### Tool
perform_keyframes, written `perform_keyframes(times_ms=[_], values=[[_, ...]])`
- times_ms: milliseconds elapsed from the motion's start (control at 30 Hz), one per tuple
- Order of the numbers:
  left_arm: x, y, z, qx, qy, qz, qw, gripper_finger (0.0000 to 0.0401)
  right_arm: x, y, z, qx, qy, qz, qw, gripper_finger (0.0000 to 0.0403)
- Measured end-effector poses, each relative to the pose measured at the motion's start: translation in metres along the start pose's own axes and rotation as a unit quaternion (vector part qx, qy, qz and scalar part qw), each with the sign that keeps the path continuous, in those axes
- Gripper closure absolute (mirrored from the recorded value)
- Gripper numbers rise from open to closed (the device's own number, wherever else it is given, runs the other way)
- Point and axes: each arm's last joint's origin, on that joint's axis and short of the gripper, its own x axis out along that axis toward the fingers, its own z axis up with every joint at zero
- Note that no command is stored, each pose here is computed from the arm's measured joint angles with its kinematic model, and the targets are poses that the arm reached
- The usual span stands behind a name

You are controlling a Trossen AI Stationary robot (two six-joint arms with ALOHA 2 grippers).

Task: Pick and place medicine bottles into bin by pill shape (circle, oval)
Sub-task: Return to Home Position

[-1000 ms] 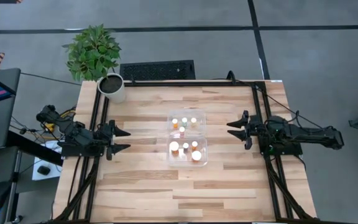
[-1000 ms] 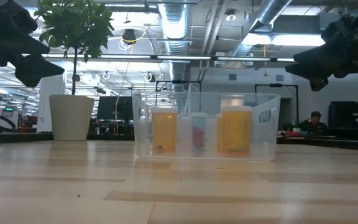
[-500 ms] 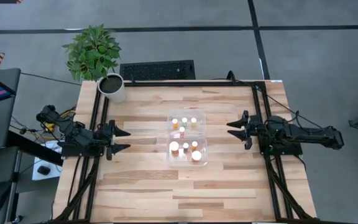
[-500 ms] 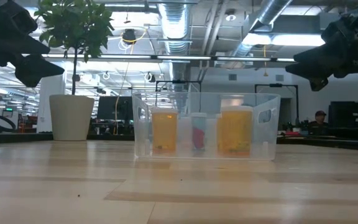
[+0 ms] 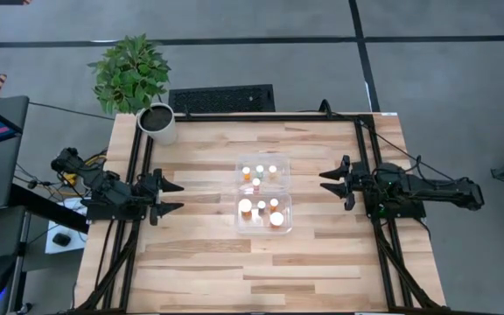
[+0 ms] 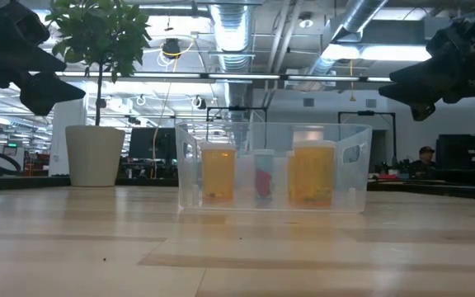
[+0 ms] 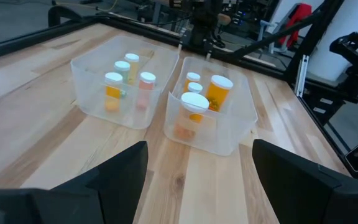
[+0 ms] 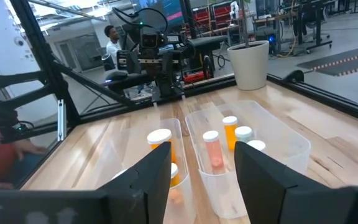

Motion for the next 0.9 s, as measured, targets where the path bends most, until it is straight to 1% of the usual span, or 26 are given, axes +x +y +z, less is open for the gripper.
perform_keyframes(times_ms=[233, 600, 900], values=[[0.0, 0.0, 0.0, 0.0, 0.0, 0.0, 1.0, 0.0118, 0.0, 0.0, 0.0, 0.0, 0.0, 0.0, 1.0, 0.0222], [0.0, 0.0, -0.0001, 0.0, 0.0, 0.0, 1.0, 0.0118, 0.0, 0.0, 0.0, 0.0, -0.001, 0.001, 1.0, 0.0216], [0.0, 0.0, -0.0002, 0.0, 0.0, 0.0, 1.0, 0.0118, 0.0, 0.0, 0.0, 0.0, -0.001, 0.001, 1.0, 0.0222]])
